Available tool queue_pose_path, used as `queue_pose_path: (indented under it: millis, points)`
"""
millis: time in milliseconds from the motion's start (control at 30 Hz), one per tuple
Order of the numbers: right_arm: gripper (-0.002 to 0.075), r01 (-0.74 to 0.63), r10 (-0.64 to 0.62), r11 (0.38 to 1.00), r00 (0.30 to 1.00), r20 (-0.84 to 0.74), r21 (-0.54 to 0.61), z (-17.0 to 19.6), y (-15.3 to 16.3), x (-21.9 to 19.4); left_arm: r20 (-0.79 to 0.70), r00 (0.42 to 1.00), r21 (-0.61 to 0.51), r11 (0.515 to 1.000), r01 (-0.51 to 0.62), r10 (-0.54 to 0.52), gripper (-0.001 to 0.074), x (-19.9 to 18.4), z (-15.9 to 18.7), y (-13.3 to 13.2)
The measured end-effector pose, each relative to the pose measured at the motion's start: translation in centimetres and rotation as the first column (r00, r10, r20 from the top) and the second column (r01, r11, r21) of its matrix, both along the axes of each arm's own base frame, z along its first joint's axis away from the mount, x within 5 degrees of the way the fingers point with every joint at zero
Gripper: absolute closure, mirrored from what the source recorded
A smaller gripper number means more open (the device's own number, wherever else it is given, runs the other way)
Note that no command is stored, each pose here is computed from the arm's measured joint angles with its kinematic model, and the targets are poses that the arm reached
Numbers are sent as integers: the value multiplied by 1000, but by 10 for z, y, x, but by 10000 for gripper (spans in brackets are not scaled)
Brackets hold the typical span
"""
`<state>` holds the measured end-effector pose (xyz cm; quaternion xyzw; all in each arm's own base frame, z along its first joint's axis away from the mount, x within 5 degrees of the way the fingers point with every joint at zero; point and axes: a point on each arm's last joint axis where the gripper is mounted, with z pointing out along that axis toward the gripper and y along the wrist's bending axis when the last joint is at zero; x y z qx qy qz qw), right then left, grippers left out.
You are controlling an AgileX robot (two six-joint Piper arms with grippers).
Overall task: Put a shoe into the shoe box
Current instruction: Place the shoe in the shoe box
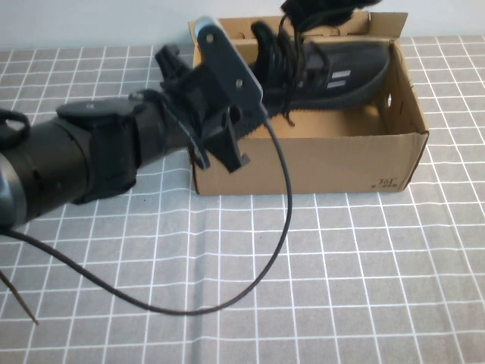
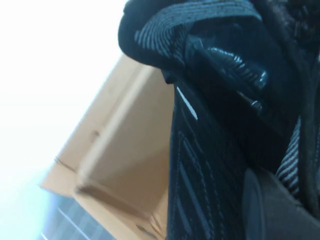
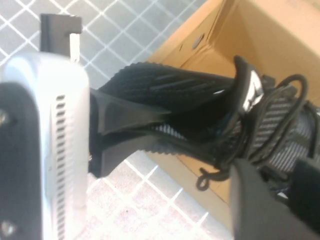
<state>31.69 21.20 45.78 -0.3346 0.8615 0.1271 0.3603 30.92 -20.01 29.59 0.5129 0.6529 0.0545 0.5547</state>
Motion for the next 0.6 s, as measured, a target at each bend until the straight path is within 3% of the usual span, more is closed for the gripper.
queue_pose_path:
  millis: [100,200,433,600]
  points:
    - [669,7,-7,1000,1000,29,9,11,-6,-8,33,999,-35,999,18,-17,715,5,14,1]
    - [720,27,-28,1000,998,51,15,19,-12,-13,47,998,-104,994,38,-33,715,12,27,5]
    - [739,69,-73,997,989,131,39,47,-32,-36,-14,995,-284,955,89,-97,715,22,42,22]
    - [740,100,-106,994,977,186,44,63,-46,-51,-108,972,-301,939,169,-210,715,17,45,23]
